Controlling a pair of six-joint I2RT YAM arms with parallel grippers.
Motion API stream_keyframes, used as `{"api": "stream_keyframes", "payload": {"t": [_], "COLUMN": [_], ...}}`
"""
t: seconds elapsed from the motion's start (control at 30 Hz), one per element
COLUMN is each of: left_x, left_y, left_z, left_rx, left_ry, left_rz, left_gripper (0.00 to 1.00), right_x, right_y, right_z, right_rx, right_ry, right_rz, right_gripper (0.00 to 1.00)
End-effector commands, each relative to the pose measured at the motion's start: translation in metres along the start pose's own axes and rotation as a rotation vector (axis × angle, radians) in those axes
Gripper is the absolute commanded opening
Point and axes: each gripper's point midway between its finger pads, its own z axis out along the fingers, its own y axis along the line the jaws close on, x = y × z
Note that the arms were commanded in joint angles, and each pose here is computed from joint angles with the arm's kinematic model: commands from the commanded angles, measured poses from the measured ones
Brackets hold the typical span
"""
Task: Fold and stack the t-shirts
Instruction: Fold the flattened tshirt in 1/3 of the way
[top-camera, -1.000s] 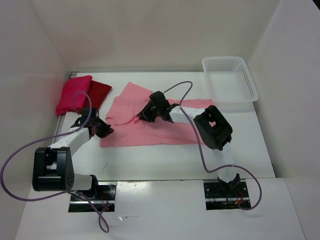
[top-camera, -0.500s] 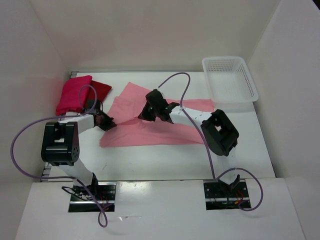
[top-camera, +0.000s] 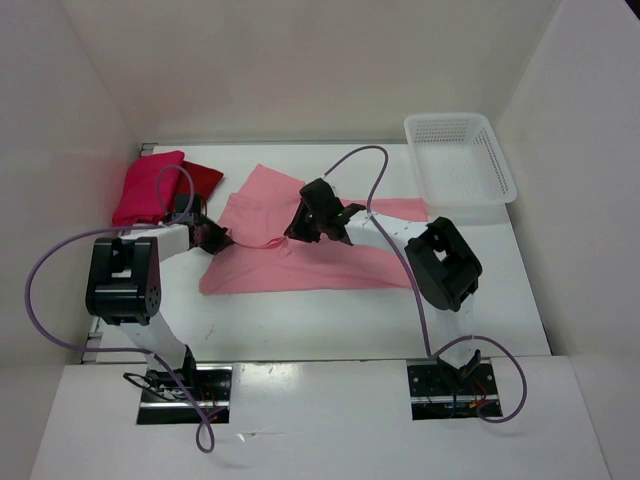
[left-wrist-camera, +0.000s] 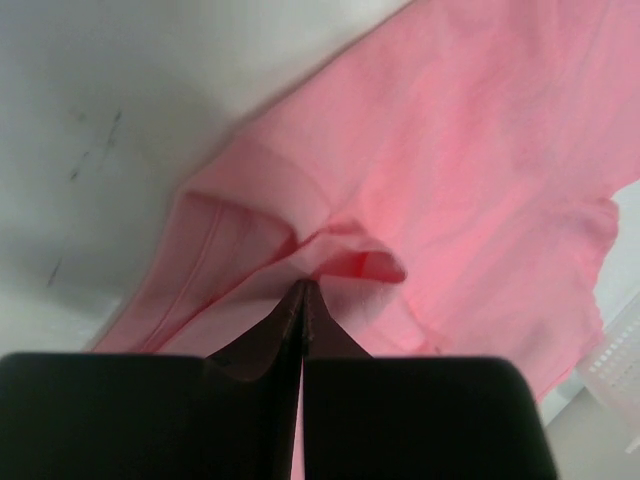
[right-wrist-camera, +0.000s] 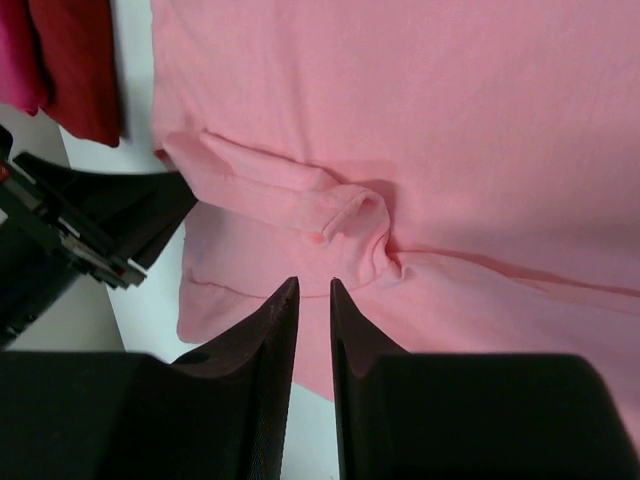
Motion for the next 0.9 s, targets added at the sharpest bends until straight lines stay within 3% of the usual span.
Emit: {"api": "stream_keyframes", "payload": {"t": [0.0, 0.17, 0.4, 0.47, 0.63, 0.87], "left_x": [-0.017, -0.028, -0.045, -0.047, -0.062, -0.044], "left_y": [-0.027, -0.050, -0.089, -0.093, -0.104, -0.069], "left_z": [0.004, 0.005, 0.012, 0.010, -0.024, -0.060], "left_rx": [0.074, 0.141, 0.235, 0.244, 0.281, 0.255], "left_ry": [-0.031, -0.048, -0.043, -0.050, -0.128, -0.149], "left_rz": [-0.030, -0.051, -0.073, -0.061, -0.023, -0.005], "left_gripper": [0.02, 0.05, 0.16, 0.21, 0.23, 0.23], "right_x": [0.003, 0.015, 0.046, 0.041, 0.051, 0.056], "right_y": [0.020, 0.021, 0.030, 0.037, 0.030, 0.030], "right_z": [-0.013, -0.008, 0.021, 0.027, 0.048, 0.053], "right_rx": [-0.063, -0.075, -0.055, -0.059, -0.030, -0.024], "right_ry": [-0.006, 0.038, 0.143, 0.141, 0.170, 0.184], "right_rz": [-0.036, -0.063, -0.160, -0.178, -0.205, -0.238], "right_gripper": [0.23, 0.22, 0.02, 0.02, 0.02, 0.03]}}
